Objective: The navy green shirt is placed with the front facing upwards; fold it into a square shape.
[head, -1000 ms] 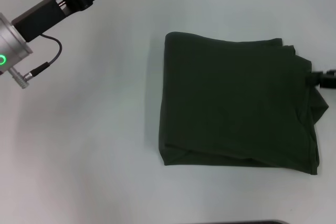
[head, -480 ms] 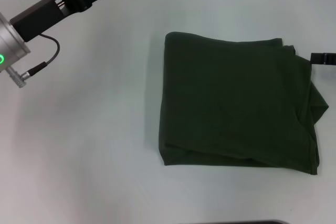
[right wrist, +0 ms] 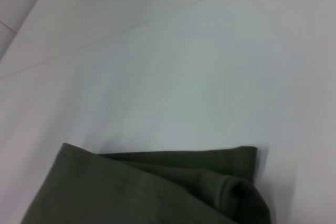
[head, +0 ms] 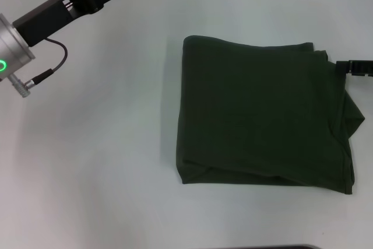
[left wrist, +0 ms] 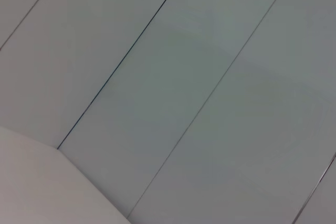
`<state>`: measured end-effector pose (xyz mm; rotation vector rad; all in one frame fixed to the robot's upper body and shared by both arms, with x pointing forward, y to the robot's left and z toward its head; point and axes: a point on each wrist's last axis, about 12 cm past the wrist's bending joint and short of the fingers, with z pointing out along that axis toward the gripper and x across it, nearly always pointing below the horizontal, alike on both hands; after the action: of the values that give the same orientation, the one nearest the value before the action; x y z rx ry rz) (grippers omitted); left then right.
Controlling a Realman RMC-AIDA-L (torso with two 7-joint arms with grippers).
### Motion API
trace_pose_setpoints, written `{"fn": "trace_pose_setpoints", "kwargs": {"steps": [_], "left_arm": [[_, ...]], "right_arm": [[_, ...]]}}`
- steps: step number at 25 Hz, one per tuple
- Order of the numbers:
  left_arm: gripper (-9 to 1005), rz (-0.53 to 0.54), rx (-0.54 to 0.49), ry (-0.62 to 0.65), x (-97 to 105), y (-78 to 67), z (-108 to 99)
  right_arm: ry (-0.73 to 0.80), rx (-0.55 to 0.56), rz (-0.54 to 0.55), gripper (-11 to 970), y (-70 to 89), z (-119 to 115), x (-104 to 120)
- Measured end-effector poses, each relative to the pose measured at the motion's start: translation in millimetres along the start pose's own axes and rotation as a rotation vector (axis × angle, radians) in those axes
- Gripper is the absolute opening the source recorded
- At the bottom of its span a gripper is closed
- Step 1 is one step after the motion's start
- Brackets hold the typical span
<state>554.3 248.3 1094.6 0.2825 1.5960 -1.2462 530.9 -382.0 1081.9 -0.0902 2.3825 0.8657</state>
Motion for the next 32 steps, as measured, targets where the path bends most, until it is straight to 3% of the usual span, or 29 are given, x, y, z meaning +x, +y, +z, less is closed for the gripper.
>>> {"fn": "trace_pose_setpoints", "kwargs": {"steps": [17,19,25,32], "left_arm": [[950,0.013,-0.012,0.005,0,1.8,0],[950,0.014,-0.016,0.006,0,2.4,0],[950,0.014,-0.022,0.01,0,3.1,-1],[949,0.014,-0.024,0.016,1,3.2,0]], "right_arm": [[0.018,-0.02,0.018,705,4.6,22,1],[0.017,-0.02,0.023,580,4.8,22,1],[0.012,-0.018,0.037,357,4.2,22,0],[-0.017,-0.043,0.036,193,6.8,21,-3]]}}
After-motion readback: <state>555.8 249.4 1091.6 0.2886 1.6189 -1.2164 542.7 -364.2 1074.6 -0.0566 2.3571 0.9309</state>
